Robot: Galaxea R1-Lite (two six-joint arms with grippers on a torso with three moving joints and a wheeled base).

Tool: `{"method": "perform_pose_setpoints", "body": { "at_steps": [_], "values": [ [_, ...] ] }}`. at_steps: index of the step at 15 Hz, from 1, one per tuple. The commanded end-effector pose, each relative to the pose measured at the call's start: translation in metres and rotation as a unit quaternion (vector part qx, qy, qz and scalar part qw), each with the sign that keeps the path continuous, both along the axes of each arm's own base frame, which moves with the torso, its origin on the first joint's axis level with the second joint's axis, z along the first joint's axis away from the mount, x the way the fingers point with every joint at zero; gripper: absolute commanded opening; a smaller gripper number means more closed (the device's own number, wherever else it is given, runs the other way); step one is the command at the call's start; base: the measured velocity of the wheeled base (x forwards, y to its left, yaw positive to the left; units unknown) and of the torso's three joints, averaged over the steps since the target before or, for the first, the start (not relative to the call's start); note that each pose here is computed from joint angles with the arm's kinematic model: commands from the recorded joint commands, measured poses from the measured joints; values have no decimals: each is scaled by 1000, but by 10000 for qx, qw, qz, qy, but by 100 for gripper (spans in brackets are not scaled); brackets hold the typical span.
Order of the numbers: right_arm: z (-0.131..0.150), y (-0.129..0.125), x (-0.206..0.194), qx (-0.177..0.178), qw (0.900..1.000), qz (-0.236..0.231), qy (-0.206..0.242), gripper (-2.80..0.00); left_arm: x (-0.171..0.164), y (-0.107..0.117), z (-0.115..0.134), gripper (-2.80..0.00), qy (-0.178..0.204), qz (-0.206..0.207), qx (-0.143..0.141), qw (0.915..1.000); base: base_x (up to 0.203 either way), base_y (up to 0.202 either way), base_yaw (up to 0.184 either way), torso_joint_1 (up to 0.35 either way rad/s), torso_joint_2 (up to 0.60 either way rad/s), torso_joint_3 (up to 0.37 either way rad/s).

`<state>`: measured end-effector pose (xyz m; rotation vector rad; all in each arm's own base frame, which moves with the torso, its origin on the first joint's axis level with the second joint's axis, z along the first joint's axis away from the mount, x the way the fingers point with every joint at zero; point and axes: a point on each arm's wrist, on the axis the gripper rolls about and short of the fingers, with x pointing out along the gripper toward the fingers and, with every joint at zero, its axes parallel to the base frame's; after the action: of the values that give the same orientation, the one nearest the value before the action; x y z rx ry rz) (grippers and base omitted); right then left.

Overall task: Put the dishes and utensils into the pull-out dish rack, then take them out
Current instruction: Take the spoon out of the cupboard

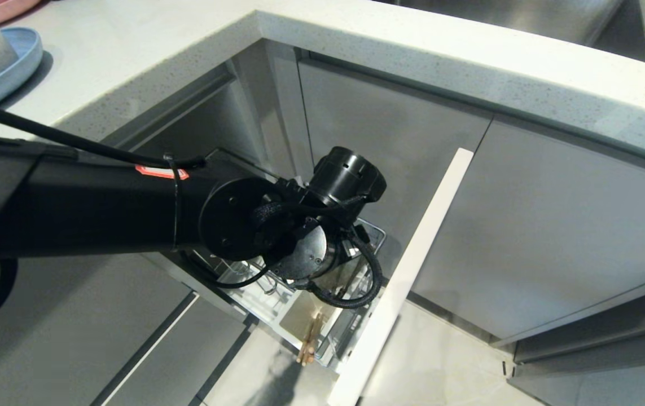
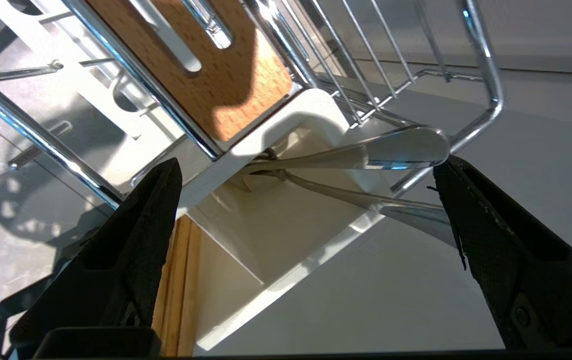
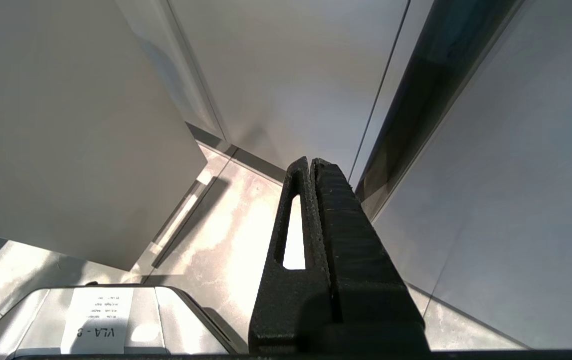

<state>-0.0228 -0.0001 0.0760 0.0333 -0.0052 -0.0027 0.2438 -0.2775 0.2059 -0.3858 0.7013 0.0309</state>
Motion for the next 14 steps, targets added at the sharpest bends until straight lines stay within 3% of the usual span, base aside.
{"method": "perform_pose_setpoints", "body": {
  "at_steps": [1, 14],
  "values": [
    [0, 0, 0, 2, 10000, -3, -15, -280, 0, 0, -2, 0, -12, 62, 43, 10000, 0, 0, 0, 0, 0, 0],
    [0, 0, 0, 2, 10000, -1, -16, -280, 4, -5, -7, 0, -23, 64, 3, 10000, 0, 0, 0, 0, 0, 0]
  ]
}}
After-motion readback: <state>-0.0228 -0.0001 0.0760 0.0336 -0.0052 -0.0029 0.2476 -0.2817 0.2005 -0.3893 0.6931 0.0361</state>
